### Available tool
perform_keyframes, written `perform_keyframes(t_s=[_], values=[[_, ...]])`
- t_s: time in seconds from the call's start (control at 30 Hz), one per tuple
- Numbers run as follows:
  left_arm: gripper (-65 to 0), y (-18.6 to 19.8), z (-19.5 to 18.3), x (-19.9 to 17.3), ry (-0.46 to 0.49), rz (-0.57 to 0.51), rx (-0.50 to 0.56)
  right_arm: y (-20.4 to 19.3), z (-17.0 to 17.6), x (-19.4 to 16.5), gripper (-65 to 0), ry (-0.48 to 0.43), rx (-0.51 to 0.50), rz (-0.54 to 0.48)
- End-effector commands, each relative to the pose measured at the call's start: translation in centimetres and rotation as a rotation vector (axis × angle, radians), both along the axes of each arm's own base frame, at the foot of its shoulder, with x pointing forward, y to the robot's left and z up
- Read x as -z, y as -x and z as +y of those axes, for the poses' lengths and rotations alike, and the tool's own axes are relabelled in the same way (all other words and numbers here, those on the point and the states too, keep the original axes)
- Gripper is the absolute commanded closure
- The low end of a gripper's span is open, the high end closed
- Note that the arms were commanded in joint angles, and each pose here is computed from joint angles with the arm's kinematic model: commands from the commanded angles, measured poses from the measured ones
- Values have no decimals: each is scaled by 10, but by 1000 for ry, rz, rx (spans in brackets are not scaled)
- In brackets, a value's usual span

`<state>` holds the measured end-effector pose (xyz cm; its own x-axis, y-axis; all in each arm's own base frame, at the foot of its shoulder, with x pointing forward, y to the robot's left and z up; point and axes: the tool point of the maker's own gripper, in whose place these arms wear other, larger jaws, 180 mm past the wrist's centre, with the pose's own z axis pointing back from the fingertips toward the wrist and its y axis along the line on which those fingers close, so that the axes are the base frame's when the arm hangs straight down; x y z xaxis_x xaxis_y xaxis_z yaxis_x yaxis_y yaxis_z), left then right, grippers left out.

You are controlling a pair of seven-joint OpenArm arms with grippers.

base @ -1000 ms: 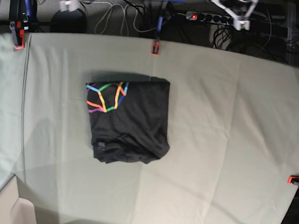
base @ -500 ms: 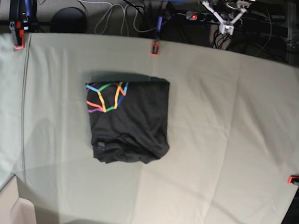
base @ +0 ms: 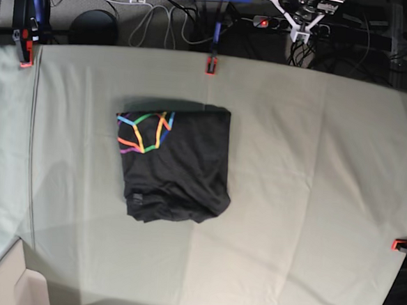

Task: Layout the t-shirt on the table in an organized manner, then fold the t-shirt properly

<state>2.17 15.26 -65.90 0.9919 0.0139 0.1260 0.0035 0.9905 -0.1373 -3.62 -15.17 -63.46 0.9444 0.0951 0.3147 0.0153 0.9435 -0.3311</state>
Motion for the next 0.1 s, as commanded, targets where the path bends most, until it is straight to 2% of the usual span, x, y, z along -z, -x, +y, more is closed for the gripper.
perform_keyframes(t_s=[0.0, 0.07], values=[[0, -10, 2, -1, -3, -18, 5, 5, -2, -2, 0, 23, 3, 3], [0, -10, 2, -1, -3, -18, 5, 5, -2, -2, 0, 23, 3, 3]])
